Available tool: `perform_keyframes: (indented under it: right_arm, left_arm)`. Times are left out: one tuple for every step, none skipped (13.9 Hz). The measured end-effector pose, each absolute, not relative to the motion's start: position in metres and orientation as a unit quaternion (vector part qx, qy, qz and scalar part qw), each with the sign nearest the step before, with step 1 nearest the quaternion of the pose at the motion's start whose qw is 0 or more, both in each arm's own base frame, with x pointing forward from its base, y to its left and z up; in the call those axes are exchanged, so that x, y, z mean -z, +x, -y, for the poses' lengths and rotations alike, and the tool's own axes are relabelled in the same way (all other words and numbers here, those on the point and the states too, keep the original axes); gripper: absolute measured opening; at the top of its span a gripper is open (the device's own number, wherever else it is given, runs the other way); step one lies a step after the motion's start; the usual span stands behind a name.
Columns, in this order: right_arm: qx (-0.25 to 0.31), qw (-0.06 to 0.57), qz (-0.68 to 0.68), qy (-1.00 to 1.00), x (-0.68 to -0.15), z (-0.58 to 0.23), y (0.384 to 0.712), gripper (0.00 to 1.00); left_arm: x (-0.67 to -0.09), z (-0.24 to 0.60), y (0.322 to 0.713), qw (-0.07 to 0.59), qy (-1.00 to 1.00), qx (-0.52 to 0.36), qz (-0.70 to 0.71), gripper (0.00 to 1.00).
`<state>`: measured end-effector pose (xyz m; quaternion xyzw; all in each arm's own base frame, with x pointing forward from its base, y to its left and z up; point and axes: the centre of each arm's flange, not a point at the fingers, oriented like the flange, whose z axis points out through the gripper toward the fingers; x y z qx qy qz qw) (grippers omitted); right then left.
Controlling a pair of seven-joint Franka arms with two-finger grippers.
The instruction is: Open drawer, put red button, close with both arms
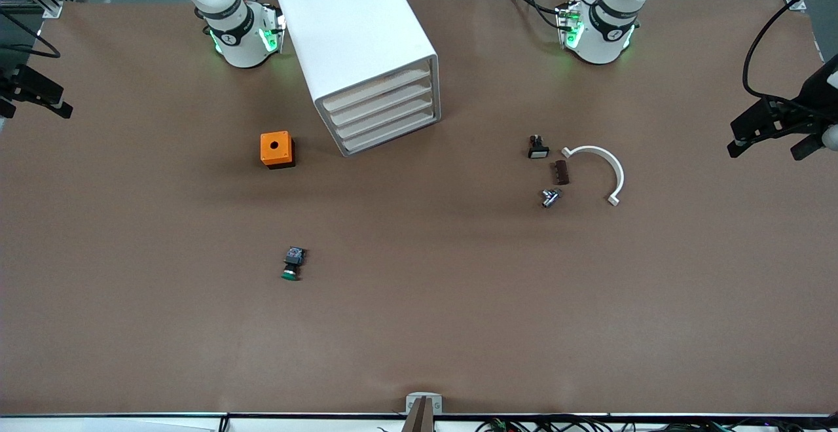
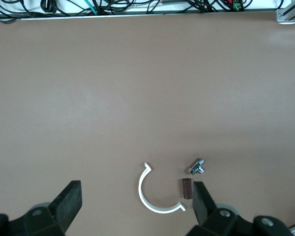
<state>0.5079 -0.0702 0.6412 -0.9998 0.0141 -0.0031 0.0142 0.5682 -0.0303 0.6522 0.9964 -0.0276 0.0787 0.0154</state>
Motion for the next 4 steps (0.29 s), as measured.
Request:
perform_keyframes:
  right_arm:
    - [0.003,0.014,-0.011,-1.0,-0.6413,0.0702,0.5079,1.0]
    - [0.004,0.014,-0.01,-1.0,-0.6413,0.0703,0.508,1.0]
    - [0.004,0.014,-0.009,-1.0,-0.6413,0.0703,0.508,1.0]
    - [0.004,0.014,-0.009,-1.0,-0.6413,0.0703,0.508,1.0]
  left_arm:
    - [-0.6526,0.0299,0.5682,0.015,0.996,-0.079,0.027,1.0]
    - [-0.653,0.0299,0.5682,0.015,0.996,-0.079,0.027,1.0]
    - [-0.6533,0.0299,0.5682,0.015,0.996,-0.08,0.027,1.0]
    - [-0.6533,0.0298,0.5682,0.015,0.996,-0.08,0.027,1.0]
